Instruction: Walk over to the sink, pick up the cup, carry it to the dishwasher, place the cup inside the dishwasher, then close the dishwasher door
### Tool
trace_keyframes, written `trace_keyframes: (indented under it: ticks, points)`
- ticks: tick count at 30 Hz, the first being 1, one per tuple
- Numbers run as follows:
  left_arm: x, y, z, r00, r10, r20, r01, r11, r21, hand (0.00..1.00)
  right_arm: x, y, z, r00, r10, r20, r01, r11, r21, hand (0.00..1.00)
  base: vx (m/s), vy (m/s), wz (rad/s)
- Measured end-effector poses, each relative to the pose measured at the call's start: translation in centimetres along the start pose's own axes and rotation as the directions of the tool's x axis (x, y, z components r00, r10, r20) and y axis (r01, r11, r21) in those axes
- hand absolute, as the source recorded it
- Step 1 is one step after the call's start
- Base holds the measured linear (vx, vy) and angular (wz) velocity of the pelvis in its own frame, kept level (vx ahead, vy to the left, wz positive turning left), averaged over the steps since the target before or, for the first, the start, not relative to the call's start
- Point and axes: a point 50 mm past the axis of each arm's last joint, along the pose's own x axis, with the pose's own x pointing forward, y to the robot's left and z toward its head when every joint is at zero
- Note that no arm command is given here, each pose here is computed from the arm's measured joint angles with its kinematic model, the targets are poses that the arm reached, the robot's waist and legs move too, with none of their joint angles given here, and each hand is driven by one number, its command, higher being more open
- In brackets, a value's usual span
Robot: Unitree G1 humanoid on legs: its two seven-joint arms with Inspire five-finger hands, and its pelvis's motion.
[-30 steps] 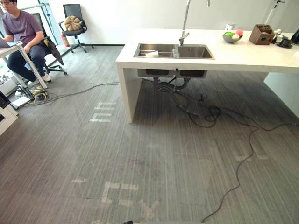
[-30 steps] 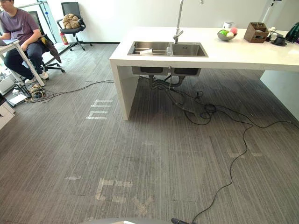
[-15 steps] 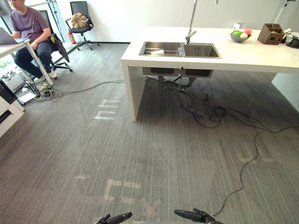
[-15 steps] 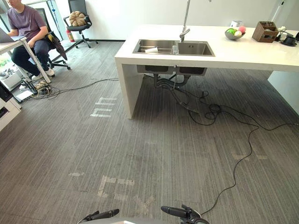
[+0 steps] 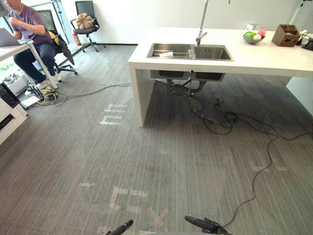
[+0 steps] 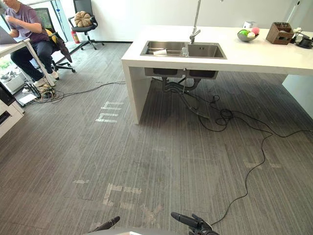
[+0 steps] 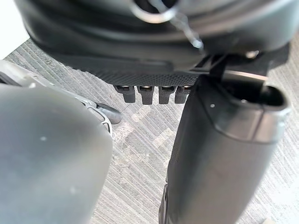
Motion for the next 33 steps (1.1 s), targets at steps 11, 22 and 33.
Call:
trace_keyframes:
  ticks: [11,22,33]
  points:
    - [0.0,0.1,-0.2,1.000,-0.005,0.001,0.005,1.000,-0.006,1.00,0.0,0.0,-0.1,1.000,0.010,0.014,-0.009,1.000,-0.020,1.00,0.00,0.000,0.00]
    - [0.0,0.6,-0.1,0.993,-0.069,-0.097,0.073,0.997,0.041,1.00,0.0,-0.1,0.4,1.000,0.012,0.022,-0.012,1.000,-0.021,1.00,-0.01,0.020,0.21]
    - [-0.1,1.7,0.1,0.988,-0.034,-0.148,0.049,0.994,0.099,1.00,-0.1,0.3,2.3,0.989,0.055,0.135,-0.066,0.995,0.080,1.00,0.12,0.023,0.11]
